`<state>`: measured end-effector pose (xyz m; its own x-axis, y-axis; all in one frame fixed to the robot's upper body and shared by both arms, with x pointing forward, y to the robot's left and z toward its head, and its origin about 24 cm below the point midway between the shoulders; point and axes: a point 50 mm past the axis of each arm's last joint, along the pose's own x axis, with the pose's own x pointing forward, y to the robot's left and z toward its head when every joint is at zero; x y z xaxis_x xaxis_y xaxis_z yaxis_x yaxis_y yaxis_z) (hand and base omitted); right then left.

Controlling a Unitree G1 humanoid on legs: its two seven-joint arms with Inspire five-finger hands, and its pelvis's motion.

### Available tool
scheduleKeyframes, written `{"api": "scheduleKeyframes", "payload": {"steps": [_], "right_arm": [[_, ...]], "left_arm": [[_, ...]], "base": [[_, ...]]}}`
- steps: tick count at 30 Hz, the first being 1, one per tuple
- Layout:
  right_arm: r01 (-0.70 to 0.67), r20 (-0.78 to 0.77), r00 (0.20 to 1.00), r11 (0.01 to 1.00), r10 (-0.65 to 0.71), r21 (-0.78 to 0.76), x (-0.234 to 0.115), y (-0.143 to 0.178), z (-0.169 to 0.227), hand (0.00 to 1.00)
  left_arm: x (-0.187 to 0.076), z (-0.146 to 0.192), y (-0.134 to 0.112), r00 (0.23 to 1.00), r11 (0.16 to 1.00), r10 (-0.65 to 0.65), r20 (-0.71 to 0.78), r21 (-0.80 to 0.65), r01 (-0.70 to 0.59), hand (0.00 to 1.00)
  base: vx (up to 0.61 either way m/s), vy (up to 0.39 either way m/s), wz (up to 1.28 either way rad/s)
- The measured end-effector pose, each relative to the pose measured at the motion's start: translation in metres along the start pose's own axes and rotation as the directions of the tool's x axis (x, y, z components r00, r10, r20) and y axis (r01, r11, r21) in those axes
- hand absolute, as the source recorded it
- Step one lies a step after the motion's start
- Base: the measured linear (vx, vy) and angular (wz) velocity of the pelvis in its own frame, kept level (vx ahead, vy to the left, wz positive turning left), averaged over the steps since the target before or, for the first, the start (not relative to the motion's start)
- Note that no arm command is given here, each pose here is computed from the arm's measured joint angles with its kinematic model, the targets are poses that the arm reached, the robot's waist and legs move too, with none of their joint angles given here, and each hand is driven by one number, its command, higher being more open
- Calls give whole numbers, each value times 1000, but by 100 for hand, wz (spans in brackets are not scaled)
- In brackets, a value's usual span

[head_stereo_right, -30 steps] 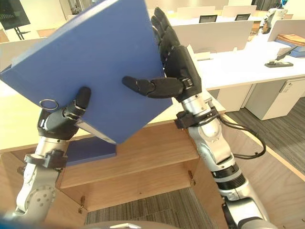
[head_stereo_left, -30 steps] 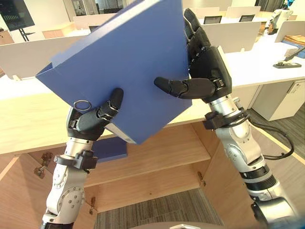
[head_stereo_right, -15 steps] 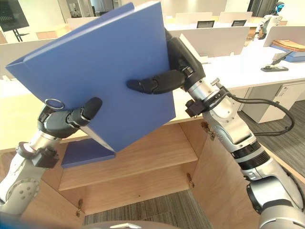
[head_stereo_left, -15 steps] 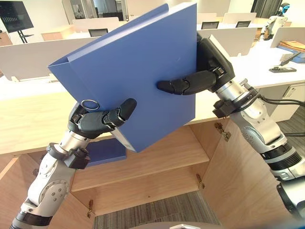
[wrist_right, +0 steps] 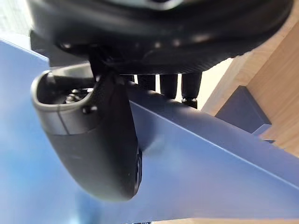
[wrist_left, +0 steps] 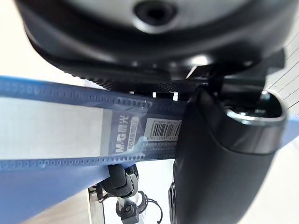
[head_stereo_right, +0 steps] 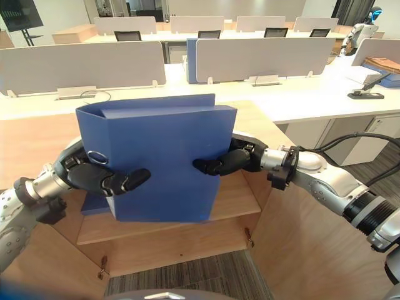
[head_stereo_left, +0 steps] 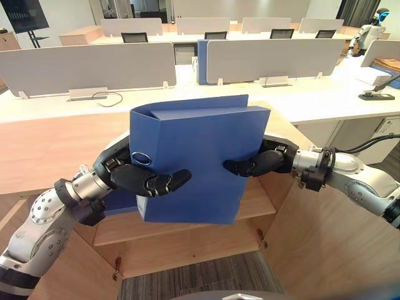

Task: Walk over to the cabinet, pick up the folder, carry it to the office cabinet, place the folder inside the office cabinet, then close the office cabinet door

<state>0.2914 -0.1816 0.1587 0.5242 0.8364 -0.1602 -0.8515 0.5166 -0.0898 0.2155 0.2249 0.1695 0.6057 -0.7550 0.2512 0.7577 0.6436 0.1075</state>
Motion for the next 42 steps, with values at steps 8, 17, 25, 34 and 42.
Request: {"api": "scheduleKeyframes", "payload": {"steps": [8,17,25,34,42], "right_arm": [[-42,108,993,998,47,-51,7,5,17,0],[-38,35,998,975,47,-219,7,14,17,0],[-155,280,923,920,265,-359,21,61,65,0],[-147,333,892,893,305,-425,26,69,83,0],[-134,311,888,837,339,-530,29,78,91,0]], "left_arm": [[-4,4,1,985,999,30,173,-42,-23,100],[-56,-106,-20,955,877,243,-171,-383,-291,100],[-168,-213,-115,395,899,-270,-878,-377,-223,100],[-156,-231,-119,396,918,-308,-865,-380,-116,100],[-150,-239,-122,416,937,-288,-862,-343,-62,100]], "base": [[-8,-3,5],[-3,-1,1],[-1,-1,-3],[-31,-2,4],[-11,-15,6]]}}
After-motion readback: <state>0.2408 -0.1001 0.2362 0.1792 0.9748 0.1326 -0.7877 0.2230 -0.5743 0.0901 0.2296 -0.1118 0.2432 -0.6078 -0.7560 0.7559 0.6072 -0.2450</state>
